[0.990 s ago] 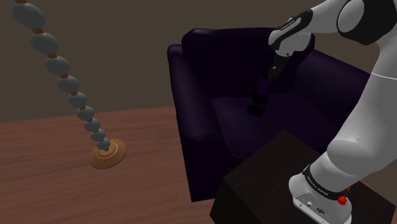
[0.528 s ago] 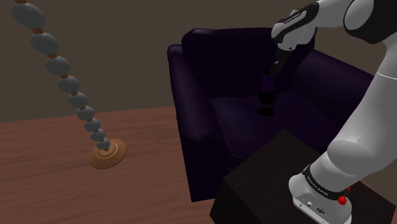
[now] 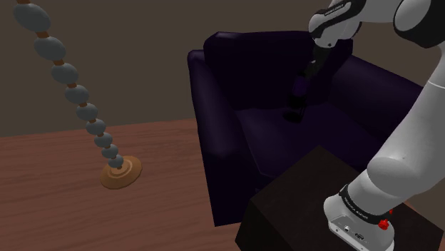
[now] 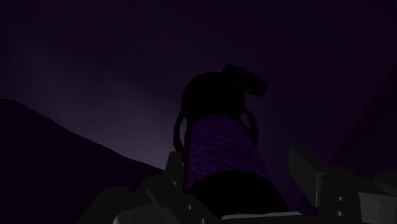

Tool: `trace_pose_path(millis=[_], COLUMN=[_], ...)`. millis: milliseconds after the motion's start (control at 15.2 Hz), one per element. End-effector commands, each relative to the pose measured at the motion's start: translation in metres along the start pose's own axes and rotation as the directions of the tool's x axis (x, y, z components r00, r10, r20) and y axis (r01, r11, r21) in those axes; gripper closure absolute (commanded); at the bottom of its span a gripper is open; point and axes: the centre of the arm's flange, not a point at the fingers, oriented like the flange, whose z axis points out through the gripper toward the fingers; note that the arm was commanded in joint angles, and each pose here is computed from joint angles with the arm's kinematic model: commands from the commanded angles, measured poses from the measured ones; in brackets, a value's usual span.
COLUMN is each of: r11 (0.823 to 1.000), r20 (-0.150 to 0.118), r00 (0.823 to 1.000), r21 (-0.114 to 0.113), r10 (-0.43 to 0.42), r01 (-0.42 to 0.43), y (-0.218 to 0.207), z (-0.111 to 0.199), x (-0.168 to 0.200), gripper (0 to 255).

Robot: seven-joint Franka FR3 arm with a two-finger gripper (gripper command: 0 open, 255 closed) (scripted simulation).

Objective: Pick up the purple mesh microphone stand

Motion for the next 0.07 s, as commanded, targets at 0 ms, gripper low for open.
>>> trace_pose_path(millis=[0], r11=[1.0], r20=[-0.002], r00=[1.0], r21=[-0.001], r10=[0.0], r01=[0.0], y=[-0.0007], z=[-0.0043], x=[0.0002], gripper=[255])
